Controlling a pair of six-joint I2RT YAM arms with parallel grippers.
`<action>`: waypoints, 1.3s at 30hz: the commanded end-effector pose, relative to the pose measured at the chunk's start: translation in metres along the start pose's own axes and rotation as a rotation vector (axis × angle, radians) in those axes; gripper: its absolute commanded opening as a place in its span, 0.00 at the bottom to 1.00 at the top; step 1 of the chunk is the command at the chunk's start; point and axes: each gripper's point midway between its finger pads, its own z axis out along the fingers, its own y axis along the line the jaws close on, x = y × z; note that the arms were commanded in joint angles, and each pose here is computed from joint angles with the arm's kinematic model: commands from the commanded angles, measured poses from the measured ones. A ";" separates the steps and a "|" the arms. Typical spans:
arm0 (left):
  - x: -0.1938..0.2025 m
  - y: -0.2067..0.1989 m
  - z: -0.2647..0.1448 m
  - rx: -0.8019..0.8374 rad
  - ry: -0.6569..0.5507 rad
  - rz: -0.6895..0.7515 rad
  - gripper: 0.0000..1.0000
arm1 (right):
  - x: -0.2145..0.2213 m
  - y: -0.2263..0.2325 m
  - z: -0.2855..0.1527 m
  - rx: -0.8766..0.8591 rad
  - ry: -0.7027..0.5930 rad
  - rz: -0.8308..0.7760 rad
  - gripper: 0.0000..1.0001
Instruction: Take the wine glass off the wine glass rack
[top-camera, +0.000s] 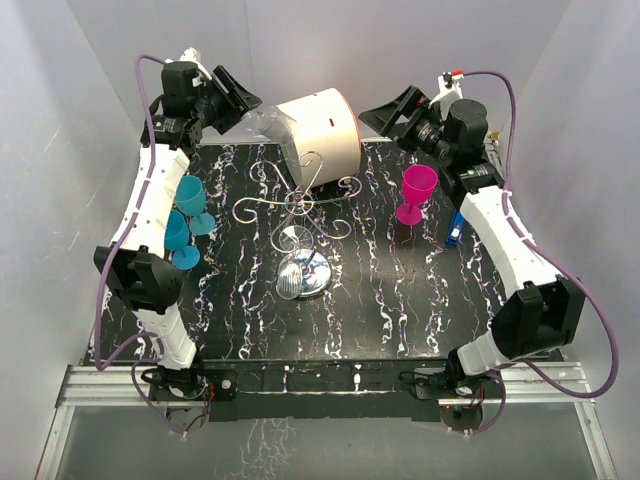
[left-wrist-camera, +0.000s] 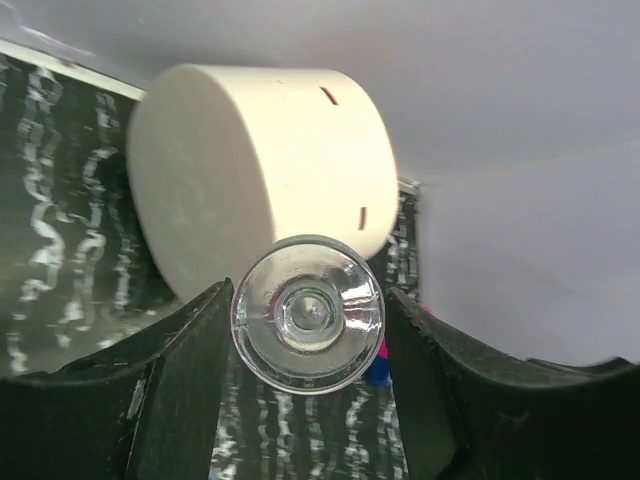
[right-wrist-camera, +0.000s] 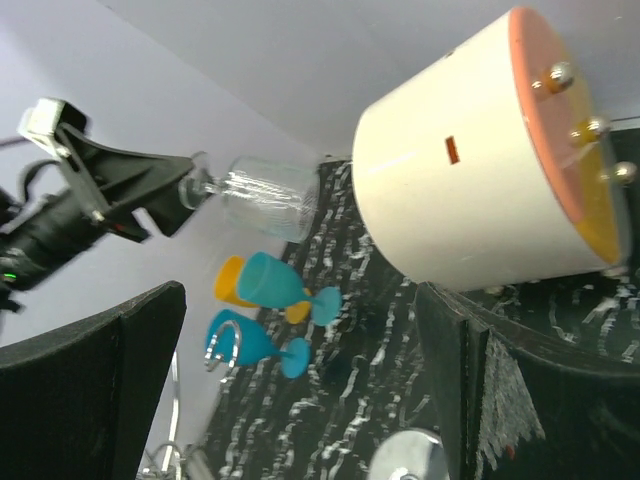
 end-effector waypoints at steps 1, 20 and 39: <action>-0.016 -0.053 -0.007 0.256 -0.011 -0.191 0.00 | -0.025 0.028 -0.003 -0.195 -0.026 0.129 0.98; 0.037 -0.080 0.008 0.568 0.210 -0.536 0.00 | 0.012 0.017 0.030 -0.381 0.141 0.327 0.85; 0.085 -0.105 -0.003 0.622 0.320 -0.509 0.00 | 0.030 0.038 0.040 -0.488 0.176 0.349 0.50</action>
